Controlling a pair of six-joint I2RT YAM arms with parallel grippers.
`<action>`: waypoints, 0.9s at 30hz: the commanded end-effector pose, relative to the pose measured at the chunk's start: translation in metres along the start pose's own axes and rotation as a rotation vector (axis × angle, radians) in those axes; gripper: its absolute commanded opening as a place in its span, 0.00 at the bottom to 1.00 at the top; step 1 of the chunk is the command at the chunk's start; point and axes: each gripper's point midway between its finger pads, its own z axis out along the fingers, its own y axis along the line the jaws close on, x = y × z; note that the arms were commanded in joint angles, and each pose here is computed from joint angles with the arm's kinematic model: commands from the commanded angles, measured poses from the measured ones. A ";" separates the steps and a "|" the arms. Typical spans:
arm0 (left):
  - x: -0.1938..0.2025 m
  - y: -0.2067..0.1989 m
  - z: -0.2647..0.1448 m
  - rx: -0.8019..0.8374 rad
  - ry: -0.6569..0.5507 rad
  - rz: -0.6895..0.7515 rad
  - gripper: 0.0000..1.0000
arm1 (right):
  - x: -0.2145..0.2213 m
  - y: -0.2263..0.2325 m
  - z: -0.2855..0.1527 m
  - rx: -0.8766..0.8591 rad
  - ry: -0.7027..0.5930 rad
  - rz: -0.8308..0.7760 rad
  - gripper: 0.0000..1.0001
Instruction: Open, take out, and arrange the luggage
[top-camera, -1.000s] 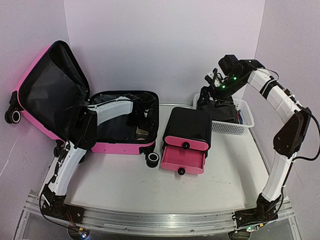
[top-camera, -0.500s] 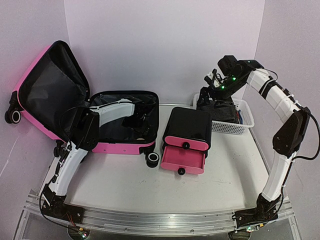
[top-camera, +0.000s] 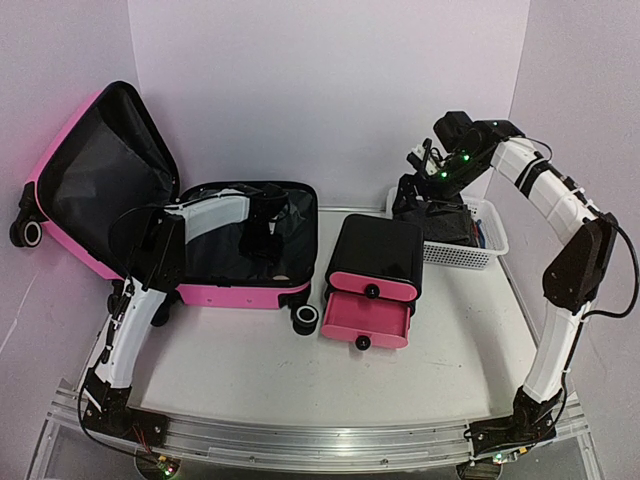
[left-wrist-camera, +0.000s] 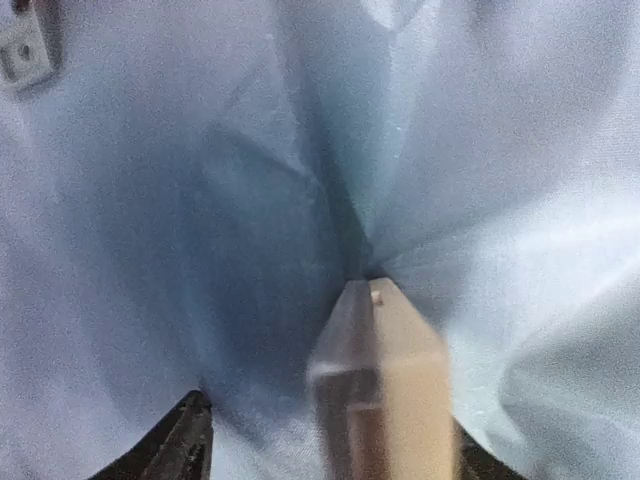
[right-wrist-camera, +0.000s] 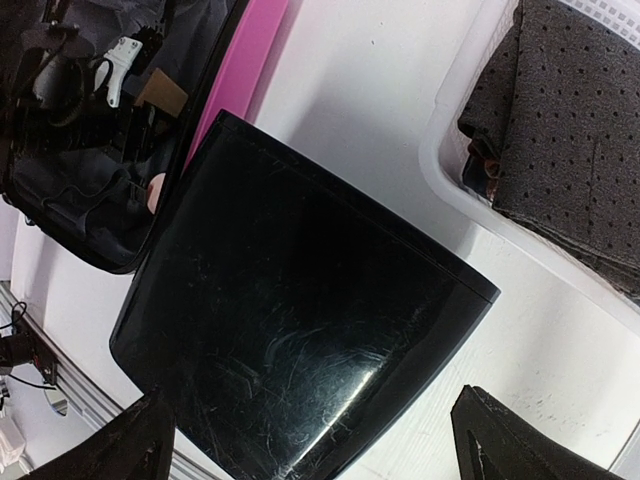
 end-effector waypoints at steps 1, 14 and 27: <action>-0.021 0.008 -0.037 0.143 -0.019 -0.107 0.60 | -0.011 0.006 -0.008 -0.026 -0.040 -0.002 0.98; -0.043 -0.011 -0.067 0.357 -0.047 -0.159 0.36 | -0.008 0.006 -0.009 -0.030 -0.036 0.011 0.98; -0.057 -0.020 -0.081 0.493 -0.073 -0.147 0.45 | -0.008 0.012 -0.008 -0.061 -0.031 0.029 0.98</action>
